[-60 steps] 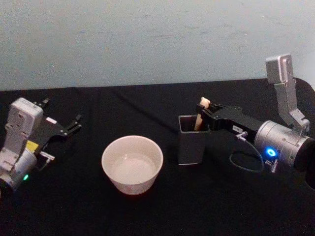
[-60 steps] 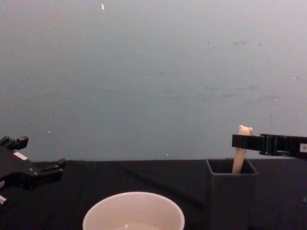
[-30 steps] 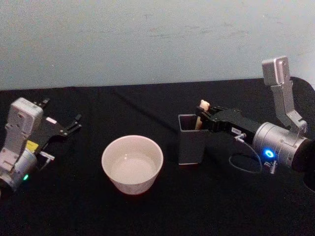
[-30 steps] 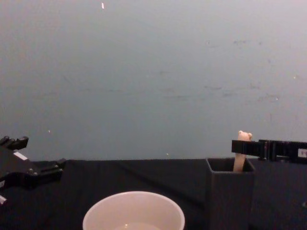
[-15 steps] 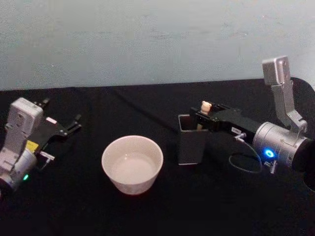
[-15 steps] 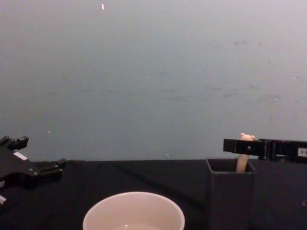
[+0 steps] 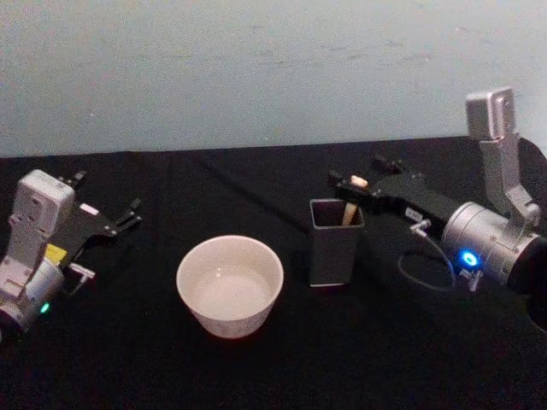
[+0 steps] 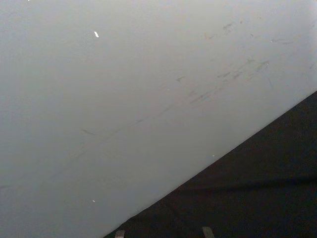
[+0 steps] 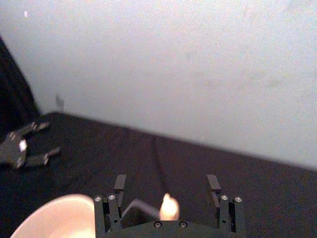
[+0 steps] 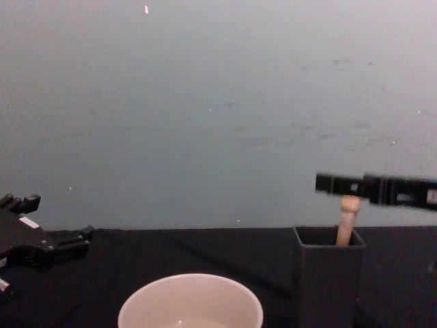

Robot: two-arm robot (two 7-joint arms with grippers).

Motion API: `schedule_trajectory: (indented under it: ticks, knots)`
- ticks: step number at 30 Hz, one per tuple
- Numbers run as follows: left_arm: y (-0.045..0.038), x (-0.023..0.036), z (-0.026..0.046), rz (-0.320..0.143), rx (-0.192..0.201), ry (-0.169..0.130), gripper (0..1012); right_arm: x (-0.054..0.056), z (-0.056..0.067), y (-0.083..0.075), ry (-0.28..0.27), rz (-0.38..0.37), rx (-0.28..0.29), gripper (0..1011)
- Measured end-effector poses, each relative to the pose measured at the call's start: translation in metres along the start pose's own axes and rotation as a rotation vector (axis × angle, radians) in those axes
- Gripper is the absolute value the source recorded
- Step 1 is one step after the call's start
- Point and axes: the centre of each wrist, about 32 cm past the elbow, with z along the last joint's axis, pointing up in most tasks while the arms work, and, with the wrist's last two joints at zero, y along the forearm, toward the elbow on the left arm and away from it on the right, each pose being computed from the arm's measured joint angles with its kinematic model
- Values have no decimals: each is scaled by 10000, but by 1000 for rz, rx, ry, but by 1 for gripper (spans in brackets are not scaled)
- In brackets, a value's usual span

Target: Pick up the stirring spoon with one hand, stir inside the cup, then place it back in its original position.

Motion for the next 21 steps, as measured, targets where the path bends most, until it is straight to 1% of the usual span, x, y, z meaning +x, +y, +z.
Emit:
schedule_trajectory:
  ticks: [1, 2, 3, 6, 7, 9, 10, 11, 13, 14, 16, 19, 20, 21]
  knots:
    - [0, 0, 0, 0, 0, 0, 1001, -12, 17, -5, -16, -15, 34, 1002]
    - [0, 0, 0, 0, 0, 0, 1001, -19, 27, -7, -23, -24, 52, 1002]
    - [0, 0, 0, 0, 0, 0, 1001, -31, 45, -9, -33, -47, 89, 1002]
    - [0, 0, 0, 0, 0, 0, 1001, -47, 63, -10, -56, -98, 147, 1002]
    - [0, 0, 0, 0, 0, 0, 1002, -56, 67, -3, -72, -135, 179, 1002]
    - [0, 0, 0, 0, 0, 0, 1001, -60, 66, 5, -86, -171, 201, 1002]
    - [0, 0, 0, 0, 0, 0, 1001, -56, 51, 18, -100, -214, 214, 1002]
    - [0, 0, 0, 0, 0, 0, 1001, -56, 51, 18, -100, -214, 214, 1002]
    - [0, 0, 0, 0, 0, 0, 1001, -40, 5, 47, -128, -295, 213, 1002]
    - [0, 0, 0, 0, 0, 0, 1001, -40, 5, 47, -128, -295, 213, 1002]
    - [0, 0, 0, 0, 0, 0, 1001, -13, -77, 75, -165, -364, 195, 1002]
    - [0, 0, 0, 0, 0, 0, 1001, 5, -173, 96, -191, -407, 173, 1002]
    - [0, 0, 0, 0, 0, 0, 1001, 13, -236, 107, -203, -425, 157, 1002]
    - [0, 0, 0, 0, 0, 0, 1001, 13, -236, 107, -203, -425, 157, 1002]
